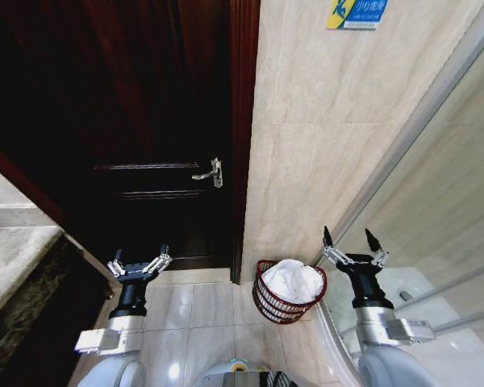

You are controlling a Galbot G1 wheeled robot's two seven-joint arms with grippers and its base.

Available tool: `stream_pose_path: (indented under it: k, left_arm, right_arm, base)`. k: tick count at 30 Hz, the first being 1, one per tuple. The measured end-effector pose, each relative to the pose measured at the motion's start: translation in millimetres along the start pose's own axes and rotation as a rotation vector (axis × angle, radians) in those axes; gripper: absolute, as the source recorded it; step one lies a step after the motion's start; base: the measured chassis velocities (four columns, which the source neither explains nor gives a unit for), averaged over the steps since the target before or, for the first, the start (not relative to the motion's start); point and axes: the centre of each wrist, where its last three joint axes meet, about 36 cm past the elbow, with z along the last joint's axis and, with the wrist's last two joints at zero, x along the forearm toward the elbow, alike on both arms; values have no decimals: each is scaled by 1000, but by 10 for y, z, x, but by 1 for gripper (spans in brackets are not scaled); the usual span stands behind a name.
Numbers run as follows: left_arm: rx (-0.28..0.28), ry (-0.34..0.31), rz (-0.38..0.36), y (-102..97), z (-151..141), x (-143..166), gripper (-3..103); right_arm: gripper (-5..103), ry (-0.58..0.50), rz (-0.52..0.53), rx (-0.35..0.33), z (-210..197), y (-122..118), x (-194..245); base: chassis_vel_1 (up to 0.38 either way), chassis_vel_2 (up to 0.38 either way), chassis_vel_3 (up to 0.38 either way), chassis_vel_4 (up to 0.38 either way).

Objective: Discard the used towel into the hamper.

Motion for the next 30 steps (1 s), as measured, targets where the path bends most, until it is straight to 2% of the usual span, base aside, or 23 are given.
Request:
stream_pose_path:
  k: [30]
  left_arm:
    - [0,0,0,0,0,0,100]
  right_arm:
    - [100,0,-1,0,1,0,0]
  base:
    - [0,0,0,0]
